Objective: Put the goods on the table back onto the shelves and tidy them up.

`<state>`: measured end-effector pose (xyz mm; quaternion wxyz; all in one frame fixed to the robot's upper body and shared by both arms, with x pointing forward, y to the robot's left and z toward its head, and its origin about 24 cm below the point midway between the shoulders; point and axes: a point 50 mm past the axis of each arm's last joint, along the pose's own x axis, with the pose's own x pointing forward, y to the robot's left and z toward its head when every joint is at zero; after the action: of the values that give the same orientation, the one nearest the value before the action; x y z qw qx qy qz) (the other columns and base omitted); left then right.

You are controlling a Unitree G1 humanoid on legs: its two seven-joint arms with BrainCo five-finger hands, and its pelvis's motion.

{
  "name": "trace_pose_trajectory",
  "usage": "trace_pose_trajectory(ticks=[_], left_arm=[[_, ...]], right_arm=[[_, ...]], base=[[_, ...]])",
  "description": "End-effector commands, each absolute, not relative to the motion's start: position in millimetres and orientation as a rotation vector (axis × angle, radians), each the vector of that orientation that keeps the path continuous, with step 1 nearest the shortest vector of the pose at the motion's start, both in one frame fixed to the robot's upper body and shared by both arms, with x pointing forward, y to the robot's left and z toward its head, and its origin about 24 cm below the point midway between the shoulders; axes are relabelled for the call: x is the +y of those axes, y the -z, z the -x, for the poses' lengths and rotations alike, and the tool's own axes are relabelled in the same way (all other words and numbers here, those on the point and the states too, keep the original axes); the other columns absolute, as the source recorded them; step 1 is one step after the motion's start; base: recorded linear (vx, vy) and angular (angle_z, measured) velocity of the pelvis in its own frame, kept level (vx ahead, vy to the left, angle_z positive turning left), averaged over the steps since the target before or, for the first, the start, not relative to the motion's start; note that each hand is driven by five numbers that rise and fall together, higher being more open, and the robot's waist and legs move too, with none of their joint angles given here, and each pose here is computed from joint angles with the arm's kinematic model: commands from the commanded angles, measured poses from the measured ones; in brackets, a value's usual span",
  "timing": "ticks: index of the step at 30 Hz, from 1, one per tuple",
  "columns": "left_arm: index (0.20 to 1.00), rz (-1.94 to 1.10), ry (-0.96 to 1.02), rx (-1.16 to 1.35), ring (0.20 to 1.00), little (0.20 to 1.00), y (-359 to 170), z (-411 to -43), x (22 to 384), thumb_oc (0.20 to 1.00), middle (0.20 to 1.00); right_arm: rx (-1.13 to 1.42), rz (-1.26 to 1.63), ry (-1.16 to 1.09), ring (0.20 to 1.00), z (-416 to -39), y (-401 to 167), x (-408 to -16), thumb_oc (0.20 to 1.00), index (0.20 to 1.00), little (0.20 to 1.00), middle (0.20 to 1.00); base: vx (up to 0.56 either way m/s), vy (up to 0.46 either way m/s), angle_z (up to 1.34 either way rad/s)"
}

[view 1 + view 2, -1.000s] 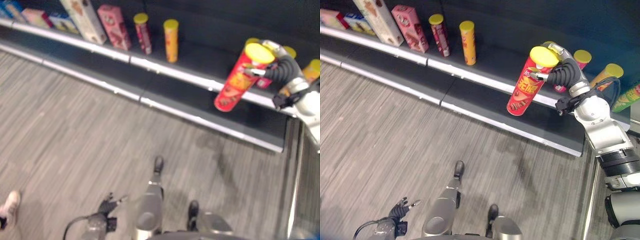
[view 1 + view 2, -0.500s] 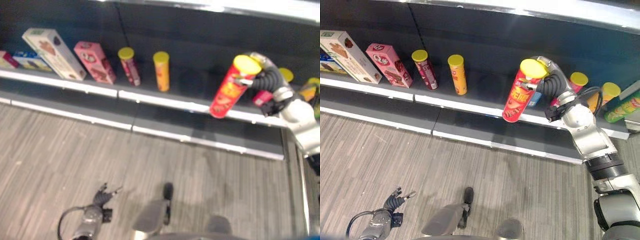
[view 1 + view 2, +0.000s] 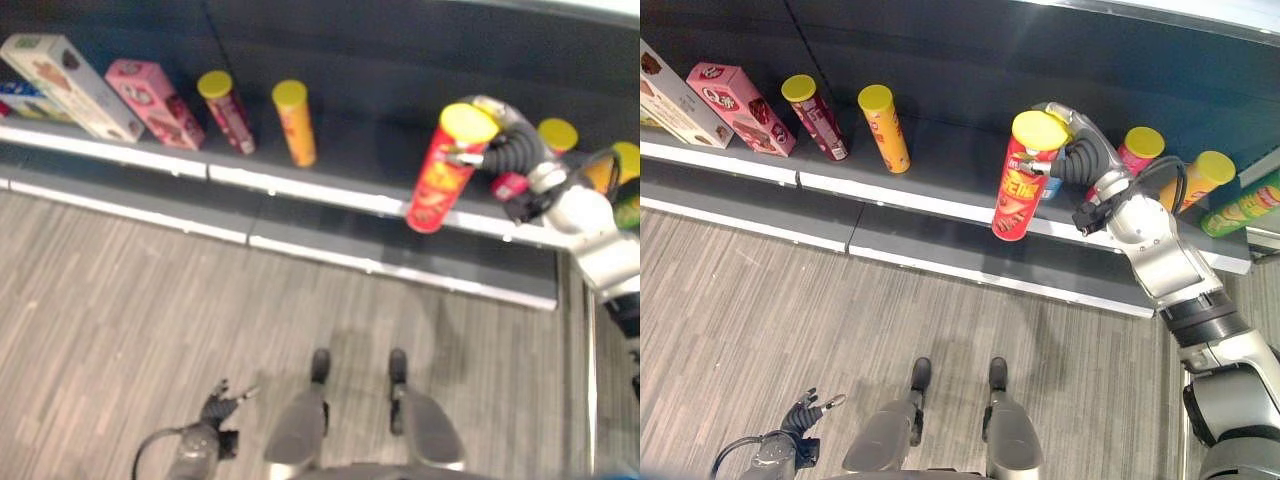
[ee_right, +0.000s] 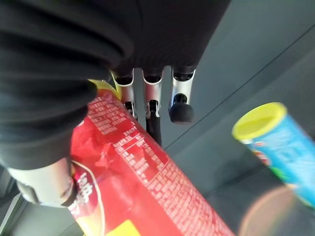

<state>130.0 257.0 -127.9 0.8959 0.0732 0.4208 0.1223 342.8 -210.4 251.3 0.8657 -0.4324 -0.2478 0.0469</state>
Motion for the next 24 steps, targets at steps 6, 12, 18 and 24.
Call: trace_pose_trajectory(ticks=[6, 12, 18, 24], left_arm=[[1.000, -0.196, -0.335, 0.851, 1.000, 1.000, 119.3, -123.5, 282.4, 1.000, 1.000], [1.000, -0.188, -0.327, 0.832, 1.000, 1.000, 119.6, -127.8, 274.1, 1.000, 1.000], [1.000, -0.177, -0.328, 0.750, 1.000, 1.000, 111.0, -145.7, 267.9, 1.000, 1.000], [1.000, -0.172, -0.329, 0.700, 1.000, 1.000, 105.1, -155.7, 265.1, 1.000, 1.000]], right_arm=[[-0.763, 0.958, 0.147, 0.200, -348.2, -320.8, -206.6, 0.200, 0.200, 0.200, 0.200], [-0.857, 0.929, 0.360, 0.200, -349.0, -335.7, -211.4, 0.200, 0.200, 0.200, 0.200], [-0.943, 0.945, 0.549, 0.200, -344.9, -354.5, -217.3, 0.200, 0.200, 0.200, 0.200], [-1.002, 0.950, 0.657, 0.200, -337.6, -374.3, -223.9, 0.200, 0.200, 0.200, 0.200]], base=[[-0.01, -0.038, 0.37], [-0.03, 0.012, 0.19], [-0.04, 0.017, 0.04], [-0.02, 0.004, -0.03]])
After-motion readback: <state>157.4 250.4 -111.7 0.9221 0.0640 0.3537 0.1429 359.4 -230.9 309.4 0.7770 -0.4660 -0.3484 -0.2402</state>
